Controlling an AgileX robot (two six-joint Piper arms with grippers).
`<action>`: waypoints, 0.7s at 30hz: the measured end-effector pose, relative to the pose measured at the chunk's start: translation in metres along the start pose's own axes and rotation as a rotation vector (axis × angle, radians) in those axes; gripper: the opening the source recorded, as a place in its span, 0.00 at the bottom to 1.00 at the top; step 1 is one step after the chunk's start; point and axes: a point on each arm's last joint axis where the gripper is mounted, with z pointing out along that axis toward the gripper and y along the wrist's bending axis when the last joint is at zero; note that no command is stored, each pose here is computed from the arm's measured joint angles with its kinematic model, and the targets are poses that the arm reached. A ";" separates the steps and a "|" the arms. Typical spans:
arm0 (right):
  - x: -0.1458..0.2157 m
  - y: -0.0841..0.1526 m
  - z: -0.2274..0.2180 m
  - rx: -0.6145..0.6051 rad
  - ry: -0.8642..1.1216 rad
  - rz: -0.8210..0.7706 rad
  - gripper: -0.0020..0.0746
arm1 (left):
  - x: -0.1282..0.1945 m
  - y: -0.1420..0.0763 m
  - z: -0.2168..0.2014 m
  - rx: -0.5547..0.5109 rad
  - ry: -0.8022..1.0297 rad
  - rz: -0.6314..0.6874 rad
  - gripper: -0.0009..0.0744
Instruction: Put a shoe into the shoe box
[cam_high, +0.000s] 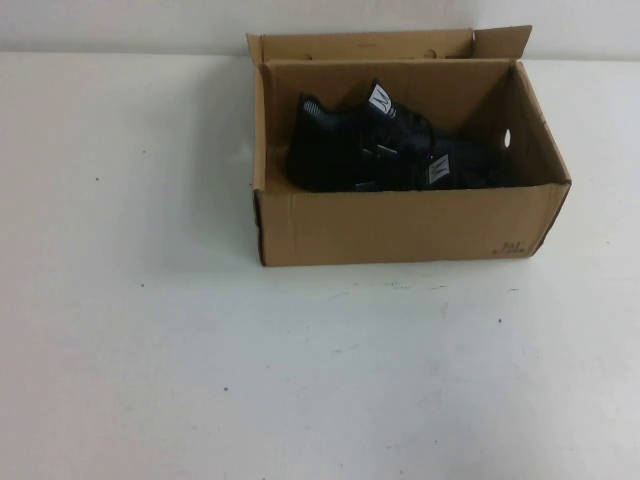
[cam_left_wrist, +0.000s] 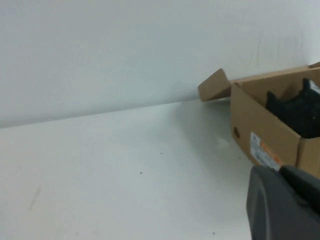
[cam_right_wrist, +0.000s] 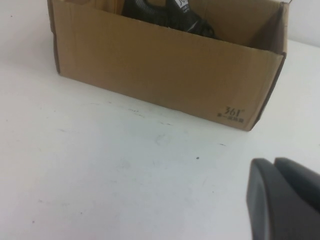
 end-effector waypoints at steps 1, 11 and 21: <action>0.000 0.000 0.000 -0.001 0.002 0.000 0.01 | 0.013 0.000 -0.003 -0.021 -0.008 -0.009 0.01; 0.000 0.000 0.000 -0.002 0.003 0.000 0.01 | 0.127 -0.010 0.003 -0.111 0.086 -0.103 0.01; 0.001 0.000 0.000 -0.004 0.006 0.000 0.01 | 0.152 -0.013 0.006 -0.113 0.204 -0.130 0.01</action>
